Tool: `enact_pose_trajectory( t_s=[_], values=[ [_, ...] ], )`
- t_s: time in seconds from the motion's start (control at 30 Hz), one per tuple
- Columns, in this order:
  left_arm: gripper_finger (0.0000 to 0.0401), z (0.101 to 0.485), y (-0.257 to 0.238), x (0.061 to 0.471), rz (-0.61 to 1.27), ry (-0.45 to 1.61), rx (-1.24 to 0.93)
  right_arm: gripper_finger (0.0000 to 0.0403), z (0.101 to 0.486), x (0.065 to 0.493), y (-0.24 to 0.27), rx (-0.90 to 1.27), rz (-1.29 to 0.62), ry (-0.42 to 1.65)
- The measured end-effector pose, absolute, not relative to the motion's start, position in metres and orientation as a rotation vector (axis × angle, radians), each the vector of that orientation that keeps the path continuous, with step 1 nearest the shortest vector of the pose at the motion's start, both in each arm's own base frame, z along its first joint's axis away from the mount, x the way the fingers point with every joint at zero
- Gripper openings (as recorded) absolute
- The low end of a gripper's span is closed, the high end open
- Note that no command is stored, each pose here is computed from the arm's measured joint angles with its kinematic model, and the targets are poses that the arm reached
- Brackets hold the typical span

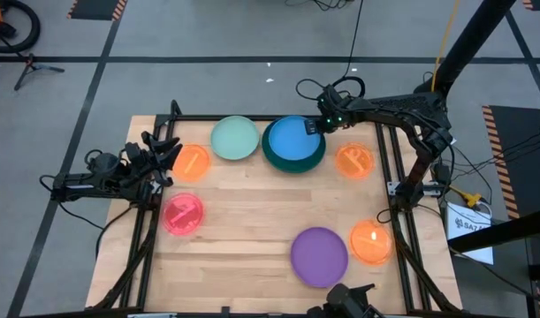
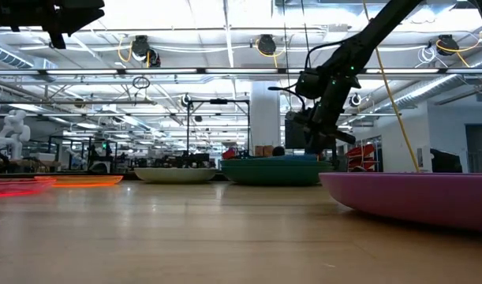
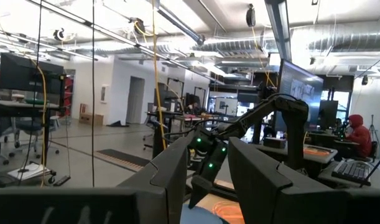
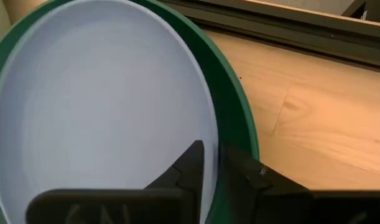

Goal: Stack plastic plates
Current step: Stack the blue plate on the green plate, then stack the violet plate on the blue plate

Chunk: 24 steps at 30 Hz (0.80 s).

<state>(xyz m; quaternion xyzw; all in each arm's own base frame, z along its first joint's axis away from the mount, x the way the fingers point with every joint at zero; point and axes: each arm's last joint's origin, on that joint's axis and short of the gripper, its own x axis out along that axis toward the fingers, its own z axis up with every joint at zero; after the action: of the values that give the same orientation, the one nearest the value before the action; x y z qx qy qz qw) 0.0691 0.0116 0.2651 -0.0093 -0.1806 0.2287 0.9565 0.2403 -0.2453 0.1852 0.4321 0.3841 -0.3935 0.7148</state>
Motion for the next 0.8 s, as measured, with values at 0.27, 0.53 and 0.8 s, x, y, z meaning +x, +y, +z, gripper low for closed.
enact_pose_trajectory(
  t_s=[0.27, 0.53, 0.8],
  values=[
    [0.0122, 0.265, 0.012, 0.069, 0.464, -0.367, -0.019, 0.0080, 0.185, 0.241, -0.244, 0.957, -0.869, 0.855],
    [0.0122, 0.265, 0.012, 0.069, 0.464, -0.367, -0.020, 0.0086, 0.208, 0.249, -0.226, 0.902, -0.843, 0.807],
    [0.0122, 0.265, 0.012, 0.069, 0.466, -0.366, -0.013, 0.0086, 0.251, 0.268, -0.169, 0.766, -0.711, 0.754]
  ],
)
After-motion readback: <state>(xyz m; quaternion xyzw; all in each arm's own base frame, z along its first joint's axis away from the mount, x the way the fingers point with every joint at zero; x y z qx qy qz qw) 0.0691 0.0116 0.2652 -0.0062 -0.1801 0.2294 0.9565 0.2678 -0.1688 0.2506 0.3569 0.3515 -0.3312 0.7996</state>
